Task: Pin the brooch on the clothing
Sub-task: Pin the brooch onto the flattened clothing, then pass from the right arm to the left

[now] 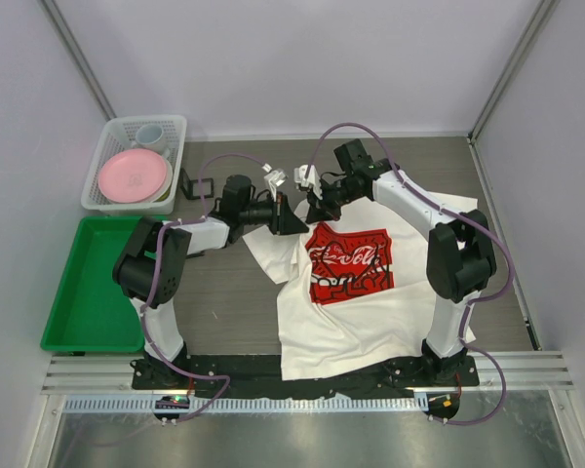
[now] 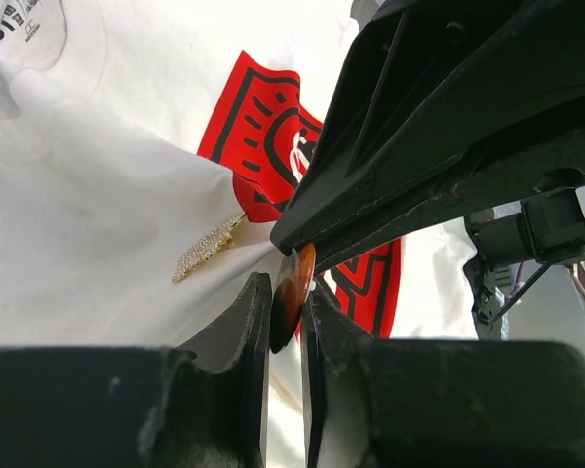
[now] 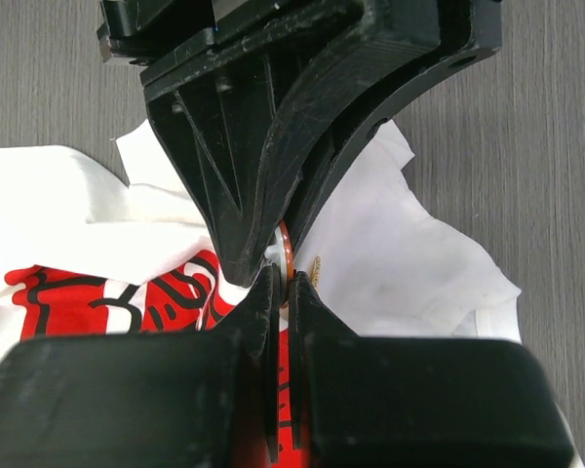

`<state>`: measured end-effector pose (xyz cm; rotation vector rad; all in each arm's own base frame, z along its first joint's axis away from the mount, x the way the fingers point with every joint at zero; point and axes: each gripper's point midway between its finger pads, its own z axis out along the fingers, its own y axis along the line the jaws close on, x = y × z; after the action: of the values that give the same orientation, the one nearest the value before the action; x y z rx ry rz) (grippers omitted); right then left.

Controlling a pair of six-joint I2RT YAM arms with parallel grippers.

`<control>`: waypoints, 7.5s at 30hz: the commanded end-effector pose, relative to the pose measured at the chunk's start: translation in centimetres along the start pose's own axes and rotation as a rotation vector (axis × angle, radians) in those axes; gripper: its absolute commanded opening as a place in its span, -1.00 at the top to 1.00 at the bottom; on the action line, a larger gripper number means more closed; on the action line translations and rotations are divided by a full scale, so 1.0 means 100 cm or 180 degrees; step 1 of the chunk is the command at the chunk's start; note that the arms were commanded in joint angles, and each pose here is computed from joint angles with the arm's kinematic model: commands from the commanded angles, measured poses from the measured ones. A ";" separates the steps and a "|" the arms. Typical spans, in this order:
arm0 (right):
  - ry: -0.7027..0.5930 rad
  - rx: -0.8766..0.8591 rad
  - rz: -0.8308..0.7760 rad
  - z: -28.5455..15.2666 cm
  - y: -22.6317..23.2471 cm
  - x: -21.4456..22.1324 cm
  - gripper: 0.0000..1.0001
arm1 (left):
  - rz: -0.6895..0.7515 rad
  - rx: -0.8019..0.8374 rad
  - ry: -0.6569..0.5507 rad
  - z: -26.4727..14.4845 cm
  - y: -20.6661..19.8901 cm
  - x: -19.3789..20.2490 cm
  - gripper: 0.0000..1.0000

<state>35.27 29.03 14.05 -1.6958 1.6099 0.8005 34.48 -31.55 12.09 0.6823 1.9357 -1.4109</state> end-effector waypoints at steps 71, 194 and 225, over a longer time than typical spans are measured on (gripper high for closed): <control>-0.0851 -0.0372 0.0964 -0.011 0.019 -0.037 0.98 | -0.0224 -0.0314 -0.0679 -0.026 0.010 -0.053 0.50; -0.1773 -0.0268 0.3406 -0.009 -0.007 -0.029 0.98 | -0.0498 0.0039 -0.1032 -0.023 0.004 -0.042 0.14; -0.1840 -0.0317 0.3399 -0.009 -0.017 -0.034 0.99 | -0.0478 0.0125 -0.1016 -0.027 0.003 -0.042 0.28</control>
<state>36.16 29.89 14.30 -0.3344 2.0913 1.6837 36.38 -29.16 14.01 0.2661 1.8236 -1.5587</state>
